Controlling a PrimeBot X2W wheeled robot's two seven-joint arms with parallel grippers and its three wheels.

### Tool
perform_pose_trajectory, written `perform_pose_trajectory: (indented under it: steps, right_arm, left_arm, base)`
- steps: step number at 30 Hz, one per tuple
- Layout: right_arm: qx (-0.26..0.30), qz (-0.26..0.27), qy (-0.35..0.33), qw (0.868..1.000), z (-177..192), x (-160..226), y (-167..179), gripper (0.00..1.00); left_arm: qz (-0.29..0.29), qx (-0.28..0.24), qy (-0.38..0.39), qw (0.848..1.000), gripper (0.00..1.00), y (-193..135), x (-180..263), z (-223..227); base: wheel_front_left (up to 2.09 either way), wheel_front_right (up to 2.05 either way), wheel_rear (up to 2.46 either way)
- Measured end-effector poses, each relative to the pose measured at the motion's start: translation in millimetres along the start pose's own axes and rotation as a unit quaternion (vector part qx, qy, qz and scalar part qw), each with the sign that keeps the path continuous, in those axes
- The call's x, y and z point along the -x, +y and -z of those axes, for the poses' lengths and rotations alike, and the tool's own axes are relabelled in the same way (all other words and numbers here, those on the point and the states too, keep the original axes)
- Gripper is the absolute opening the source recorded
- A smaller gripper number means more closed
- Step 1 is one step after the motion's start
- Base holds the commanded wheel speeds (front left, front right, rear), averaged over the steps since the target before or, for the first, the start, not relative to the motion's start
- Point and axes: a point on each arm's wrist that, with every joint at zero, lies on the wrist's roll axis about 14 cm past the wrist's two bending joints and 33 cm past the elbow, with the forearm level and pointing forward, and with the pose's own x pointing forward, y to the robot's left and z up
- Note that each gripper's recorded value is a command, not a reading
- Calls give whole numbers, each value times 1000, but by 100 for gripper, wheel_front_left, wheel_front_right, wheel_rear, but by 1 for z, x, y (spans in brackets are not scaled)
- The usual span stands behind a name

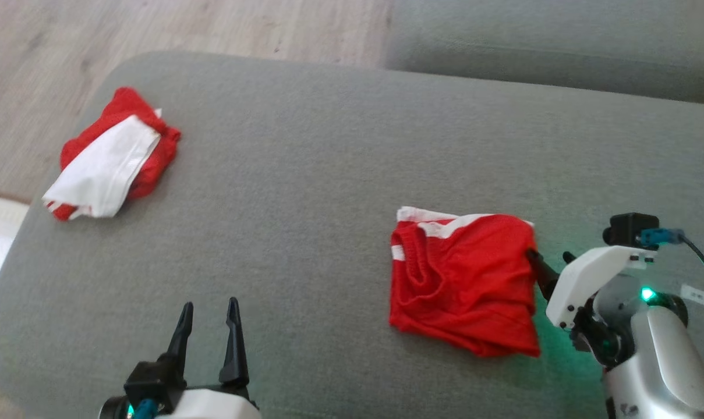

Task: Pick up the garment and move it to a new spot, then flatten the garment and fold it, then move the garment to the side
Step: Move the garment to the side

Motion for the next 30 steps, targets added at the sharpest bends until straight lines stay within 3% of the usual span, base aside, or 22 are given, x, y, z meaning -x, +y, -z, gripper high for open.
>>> perform_pose_trajectory:
  steps: [6,7,8,9,10,18,23,30]
  right_arm:
    - [-10,-17,73,997,29,-25,11,100]
    - [-10,-18,80,997,33,-28,11,85]
    - [-9,-19,83,996,33,-30,12,47]
    - [-9,-21,84,996,31,-34,13,17]
    - [-11,-20,82,996,30,-35,12,0]
    - [-18,16,32,999,12,-32,-17,0]
    - [-36,79,-22,996,-15,-10,-73,0]
    - [-61,186,-91,976,-34,47,-161,0]
  left_arm:
    - [-24,2,4,1000,100,12,2,4]
    - [-27,1,5,1000,100,14,3,4]
    - [-28,0,6,1000,100,15,3,5]
    - [-27,-1,8,1000,100,14,2,6]
    - [-25,-1,9,1000,100,13,1,7]
    - [39,-14,11,999,100,-24,-23,7]
    - [101,-26,13,994,100,-60,-47,7]
    - [206,-44,21,977,100,-128,-78,14]
  base:
    - [0,0,0]
    - [0,0,0]
    - [0,0,0]
    - [0,0,0]
    - [0,0,0]
    - [0,0,0]
    - [0,0,0]
    - [0,0,0]
